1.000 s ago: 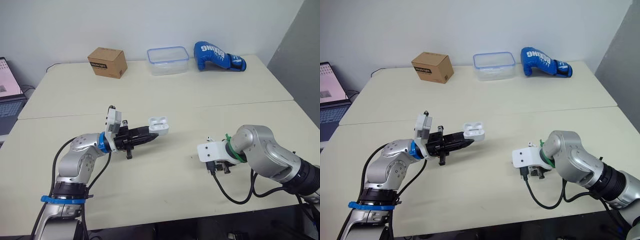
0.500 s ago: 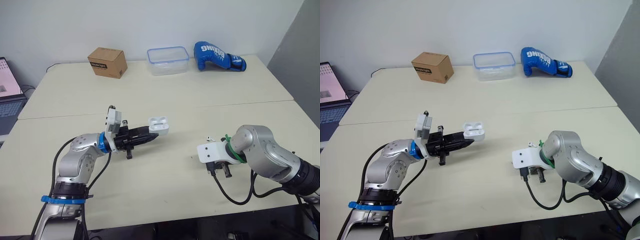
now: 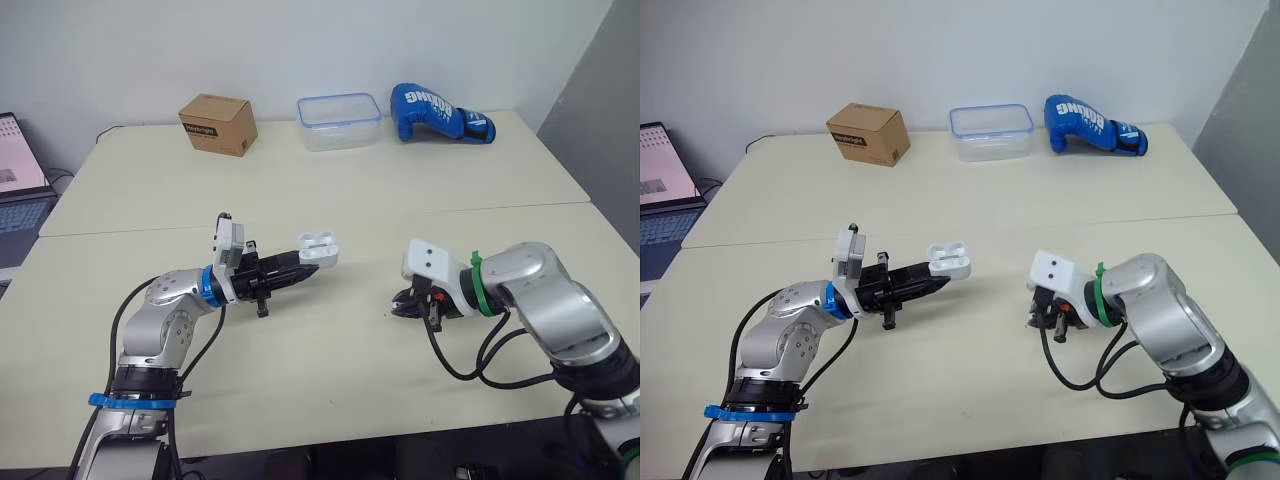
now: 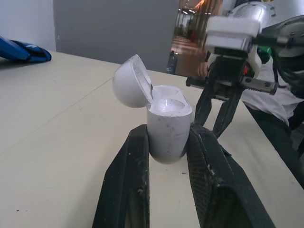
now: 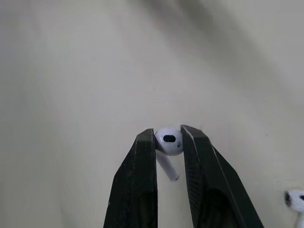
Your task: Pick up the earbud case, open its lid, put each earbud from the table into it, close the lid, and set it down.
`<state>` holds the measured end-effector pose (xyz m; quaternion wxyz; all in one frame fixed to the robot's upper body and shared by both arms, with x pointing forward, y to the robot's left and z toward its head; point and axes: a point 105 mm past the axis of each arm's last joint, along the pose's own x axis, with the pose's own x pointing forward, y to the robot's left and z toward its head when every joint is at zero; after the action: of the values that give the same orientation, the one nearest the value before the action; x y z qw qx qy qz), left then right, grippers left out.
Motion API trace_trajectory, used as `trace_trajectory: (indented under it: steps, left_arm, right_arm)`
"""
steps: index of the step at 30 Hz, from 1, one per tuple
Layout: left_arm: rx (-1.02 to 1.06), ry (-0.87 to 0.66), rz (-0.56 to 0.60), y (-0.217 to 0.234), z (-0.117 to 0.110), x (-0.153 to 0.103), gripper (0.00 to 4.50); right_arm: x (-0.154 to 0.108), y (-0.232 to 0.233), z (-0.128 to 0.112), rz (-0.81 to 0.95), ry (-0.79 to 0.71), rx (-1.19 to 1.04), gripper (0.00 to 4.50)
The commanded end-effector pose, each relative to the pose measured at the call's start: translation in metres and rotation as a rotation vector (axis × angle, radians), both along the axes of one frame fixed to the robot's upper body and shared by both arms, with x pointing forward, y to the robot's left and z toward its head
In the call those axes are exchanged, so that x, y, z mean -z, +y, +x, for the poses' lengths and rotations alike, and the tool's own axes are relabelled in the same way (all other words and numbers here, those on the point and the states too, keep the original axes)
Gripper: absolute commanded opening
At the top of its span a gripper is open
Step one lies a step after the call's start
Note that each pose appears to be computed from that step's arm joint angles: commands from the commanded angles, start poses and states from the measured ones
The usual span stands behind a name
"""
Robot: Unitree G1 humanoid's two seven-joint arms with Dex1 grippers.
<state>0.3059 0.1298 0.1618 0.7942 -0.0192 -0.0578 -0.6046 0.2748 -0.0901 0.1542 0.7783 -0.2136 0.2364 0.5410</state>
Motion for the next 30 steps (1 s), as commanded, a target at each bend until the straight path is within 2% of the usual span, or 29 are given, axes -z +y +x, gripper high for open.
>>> trace_trajectory:
  steps: [1, 6, 10, 21, 25, 30]
  left_arm:
    - [0.007, -0.043, -0.031, 0.000, 0.003, -0.011, 0.72]
    - [0.033, -0.045, -0.034, -0.003, 0.008, -0.011, 0.72]
    - [0.047, -0.052, -0.025, -0.004, 0.010, -0.012, 0.72]
    - [0.061, -0.078, -0.015, -0.010, 0.015, -0.015, 0.72]
    - [0.062, -0.080, -0.015, -0.011, 0.017, -0.015, 0.72]
    - [0.063, -0.081, -0.016, -0.011, 0.019, -0.015, 0.72]
  right_arm:
    - [-0.031, 0.009, -0.005, 0.257, -0.052, 0.040, 0.38]
    - [-0.060, 0.022, -0.008, 0.543, -0.106, 0.081, 0.38]
    - [-0.077, 0.033, -0.006, 0.653, -0.137, 0.103, 0.38]
    - [-0.095, 0.061, 0.004, 0.744, -0.232, 0.150, 0.38]
    - [-0.091, 0.060, 0.016, 0.728, -0.301, 0.210, 0.38]
    - [-0.088, 0.069, 0.021, 0.772, -0.316, 0.247, 0.38]
